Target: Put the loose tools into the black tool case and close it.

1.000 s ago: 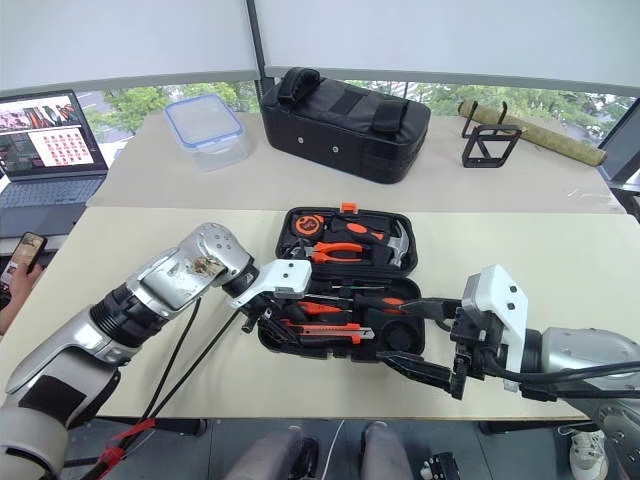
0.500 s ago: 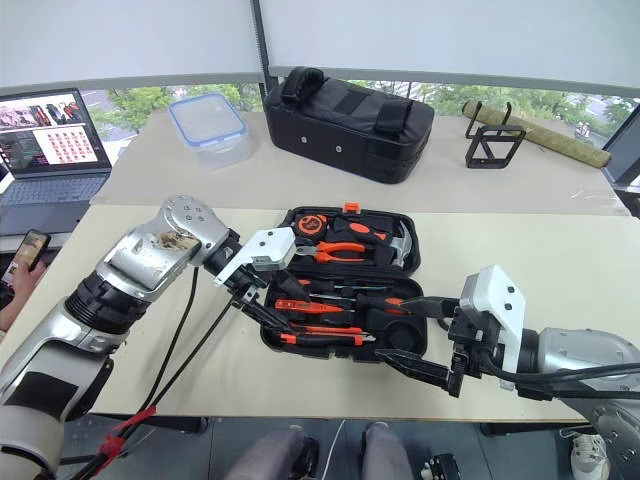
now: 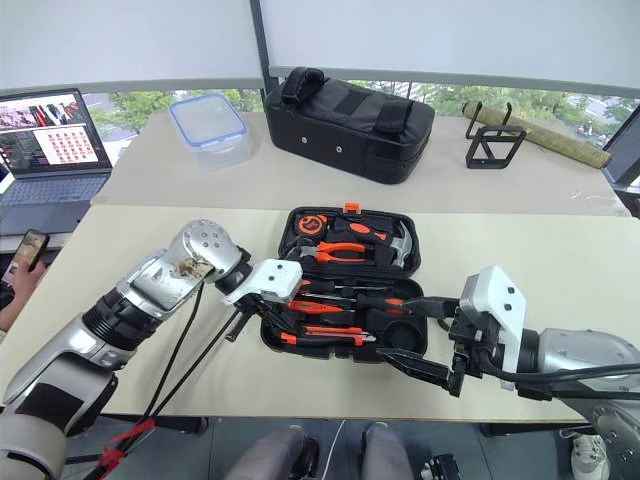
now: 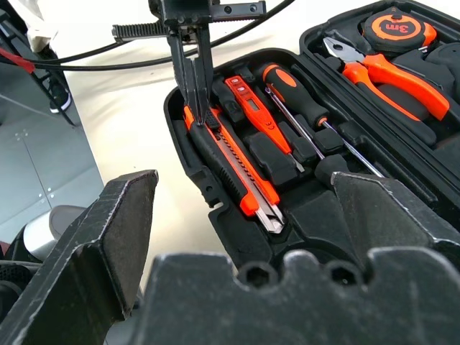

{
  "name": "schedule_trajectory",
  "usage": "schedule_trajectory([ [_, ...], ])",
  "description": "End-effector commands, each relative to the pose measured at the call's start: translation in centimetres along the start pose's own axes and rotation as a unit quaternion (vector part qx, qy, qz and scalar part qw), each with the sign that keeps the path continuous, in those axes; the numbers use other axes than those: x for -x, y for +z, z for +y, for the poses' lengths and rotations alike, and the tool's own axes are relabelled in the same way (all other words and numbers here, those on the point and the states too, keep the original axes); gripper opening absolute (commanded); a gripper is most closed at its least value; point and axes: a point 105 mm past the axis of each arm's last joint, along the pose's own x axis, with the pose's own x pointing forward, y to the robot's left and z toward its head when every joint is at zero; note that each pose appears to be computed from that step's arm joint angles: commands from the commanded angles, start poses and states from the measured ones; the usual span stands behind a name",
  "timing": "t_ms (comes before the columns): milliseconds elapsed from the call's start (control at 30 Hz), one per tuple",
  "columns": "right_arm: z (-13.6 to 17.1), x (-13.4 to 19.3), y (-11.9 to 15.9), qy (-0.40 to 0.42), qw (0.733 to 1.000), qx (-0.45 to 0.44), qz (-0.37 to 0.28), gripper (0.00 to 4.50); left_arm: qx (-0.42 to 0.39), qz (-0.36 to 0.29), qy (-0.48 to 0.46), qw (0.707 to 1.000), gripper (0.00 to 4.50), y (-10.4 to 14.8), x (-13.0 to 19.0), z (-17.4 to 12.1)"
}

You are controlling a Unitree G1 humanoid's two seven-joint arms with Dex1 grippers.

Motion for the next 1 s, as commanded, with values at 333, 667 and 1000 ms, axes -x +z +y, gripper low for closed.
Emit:
schedule_trajectory([
  [333, -1.4, 1.4, -0.6, -0.064, 0.997, 0.032, 0.018, 4.5, 0.025, -0.047, 0.05, 0.997, 0.06, 0.3, 1.8, 0.9],
  [667, -5.5, 3.8, -5.4, -0.117, 0.983, 0.033, 0.14, 4.5, 0.035, -0.259, 0.126, 0.957, 3.09, 3.5, 8.9, -0.8],
  [1000, -8.5, 2.2, -7.5, -0.12, 0.977, 0.017, 0.174, 4.5, 0.021, -0.308, 0.164, 0.937, 4.49, 5.4, 9.0, -2.2],
])
